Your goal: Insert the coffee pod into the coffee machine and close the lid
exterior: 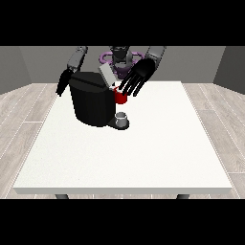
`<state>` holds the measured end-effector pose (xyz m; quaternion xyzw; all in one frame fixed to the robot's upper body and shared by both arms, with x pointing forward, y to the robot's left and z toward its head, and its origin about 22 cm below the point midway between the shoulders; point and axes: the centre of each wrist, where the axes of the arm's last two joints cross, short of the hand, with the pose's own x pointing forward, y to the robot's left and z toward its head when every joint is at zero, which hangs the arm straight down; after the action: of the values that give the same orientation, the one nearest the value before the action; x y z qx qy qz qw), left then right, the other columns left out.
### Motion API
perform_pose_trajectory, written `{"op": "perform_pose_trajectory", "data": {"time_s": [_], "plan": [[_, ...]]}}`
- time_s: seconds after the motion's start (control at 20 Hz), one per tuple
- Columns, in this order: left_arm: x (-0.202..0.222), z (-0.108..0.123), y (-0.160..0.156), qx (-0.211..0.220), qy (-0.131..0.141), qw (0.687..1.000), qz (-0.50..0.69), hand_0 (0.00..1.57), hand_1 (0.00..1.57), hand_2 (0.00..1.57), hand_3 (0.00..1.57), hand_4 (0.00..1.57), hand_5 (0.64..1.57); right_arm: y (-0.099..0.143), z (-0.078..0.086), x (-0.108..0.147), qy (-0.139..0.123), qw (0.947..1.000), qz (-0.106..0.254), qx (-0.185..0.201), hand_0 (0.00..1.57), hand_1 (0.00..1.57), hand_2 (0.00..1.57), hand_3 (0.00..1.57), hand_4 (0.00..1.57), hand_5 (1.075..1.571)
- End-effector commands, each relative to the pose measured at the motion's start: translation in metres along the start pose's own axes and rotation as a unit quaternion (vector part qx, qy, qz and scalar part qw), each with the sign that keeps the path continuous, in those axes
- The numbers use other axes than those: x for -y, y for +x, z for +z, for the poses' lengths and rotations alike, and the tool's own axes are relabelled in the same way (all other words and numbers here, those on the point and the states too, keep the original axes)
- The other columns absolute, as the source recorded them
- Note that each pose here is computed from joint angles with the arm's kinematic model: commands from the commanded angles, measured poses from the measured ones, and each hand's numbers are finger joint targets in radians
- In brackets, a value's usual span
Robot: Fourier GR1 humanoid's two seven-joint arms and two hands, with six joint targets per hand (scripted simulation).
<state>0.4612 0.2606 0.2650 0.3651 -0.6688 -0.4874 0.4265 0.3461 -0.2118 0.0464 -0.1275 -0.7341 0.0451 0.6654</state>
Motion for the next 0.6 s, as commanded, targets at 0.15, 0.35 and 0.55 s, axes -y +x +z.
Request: {"op": "perform_pose_trajectory", "data": {"time_s": [0.15,0.35,0.55], "plan": [[0.086,0.009,0.005,0.006,-0.096,0.994,0.055,0.00,0.00,0.08,0.00,0.00,1.571,-0.071,0.042,0.013,-0.025,0.9961,-0.008,-0.085,0.00,0.00,0.00,0.00,0.00,1.571],[0.130,0.020,0.000,0.018,-0.058,0.962,0.267,0.00,0.00,0.15,0.00,0.00,1.571,-0.077,0.050,0.030,-0.026,0.9941,0.000,-0.106,0.00,0.00,0.00,0.00,0.00,1.571],[0.201,0.054,-0.012,-0.039,-0.038,0.900,0.433,0.00,0.00,0.00,0.00,0.47,1.571,-0.096,0.075,0.027,-0.030,0.9890,-0.005,-0.145,0.00,0.00,0.00,0.00,0.00,1.571]]}}
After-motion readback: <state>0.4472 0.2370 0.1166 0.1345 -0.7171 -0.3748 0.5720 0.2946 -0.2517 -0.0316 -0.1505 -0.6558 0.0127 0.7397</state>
